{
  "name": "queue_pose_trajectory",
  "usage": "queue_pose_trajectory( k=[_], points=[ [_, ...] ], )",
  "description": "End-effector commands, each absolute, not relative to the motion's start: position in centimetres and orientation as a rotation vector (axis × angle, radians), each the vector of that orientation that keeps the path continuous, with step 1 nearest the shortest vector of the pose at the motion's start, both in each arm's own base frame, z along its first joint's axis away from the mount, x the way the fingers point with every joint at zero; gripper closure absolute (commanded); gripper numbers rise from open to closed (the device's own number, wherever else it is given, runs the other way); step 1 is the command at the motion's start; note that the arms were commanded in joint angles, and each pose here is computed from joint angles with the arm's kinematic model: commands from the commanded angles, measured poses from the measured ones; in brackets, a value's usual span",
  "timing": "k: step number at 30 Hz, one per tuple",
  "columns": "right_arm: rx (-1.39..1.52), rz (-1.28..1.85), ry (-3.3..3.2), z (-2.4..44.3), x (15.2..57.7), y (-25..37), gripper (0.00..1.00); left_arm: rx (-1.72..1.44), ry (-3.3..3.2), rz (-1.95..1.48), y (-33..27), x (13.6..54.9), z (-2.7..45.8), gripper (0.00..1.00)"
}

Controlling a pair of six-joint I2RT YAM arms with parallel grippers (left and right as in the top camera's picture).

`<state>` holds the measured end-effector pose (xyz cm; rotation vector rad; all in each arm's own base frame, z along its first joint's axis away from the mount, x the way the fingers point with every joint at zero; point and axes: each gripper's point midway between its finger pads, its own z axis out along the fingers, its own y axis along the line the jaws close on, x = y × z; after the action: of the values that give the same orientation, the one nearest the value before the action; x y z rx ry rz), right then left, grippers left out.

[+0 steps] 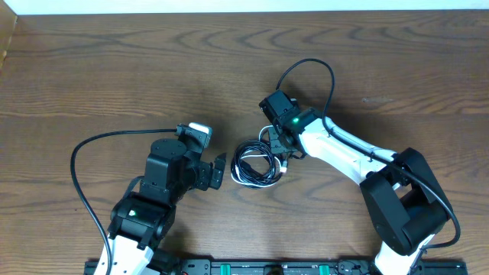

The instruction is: Untangle cables

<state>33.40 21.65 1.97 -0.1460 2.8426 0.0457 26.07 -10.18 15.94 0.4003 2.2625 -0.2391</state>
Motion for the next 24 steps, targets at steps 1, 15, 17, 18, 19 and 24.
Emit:
queue_pose_trajectory(
  k=[1, 15, 17, 18, 19, 24],
  points=[
    [-0.129, 0.046, 2.833, 2.1, 33.7, 21.6, 0.99, 0.391, 2.238, -0.237, -10.2, 26.3, 16.9, 0.02],
    [-0.067, -0.04, 2.46, 14.8, 37.3, 19.0, 0.99, 0.391, 2.325, -0.281, -10.9, 26.4, 14.8, 0.72],
    [-0.078, -0.04, 2.434, 15.9, 37.2, 18.8, 0.99, 0.416, 2.315, -0.342, -11.9, 26.5, 14.9, 0.27],
    [-0.077, -0.036, 2.431, 16.2, 37.1, 18.7, 0.99, 0.443, 2.294, -0.409, -12.9, 26.5, 15.3, 0.21],
    [-0.079, -0.041, 2.436, 16.1, 37.0, 18.6, 0.99, 0.464, 2.279, -0.456, -13.6, 26.4, 15.5, 0.19],
    [-0.099, -0.048, 2.474, 15.5, 36.3, 18.6, 0.99, 0.585, 2.169, -0.69, -17.4, 26.0, 17.3, 0.13]
  ],
)
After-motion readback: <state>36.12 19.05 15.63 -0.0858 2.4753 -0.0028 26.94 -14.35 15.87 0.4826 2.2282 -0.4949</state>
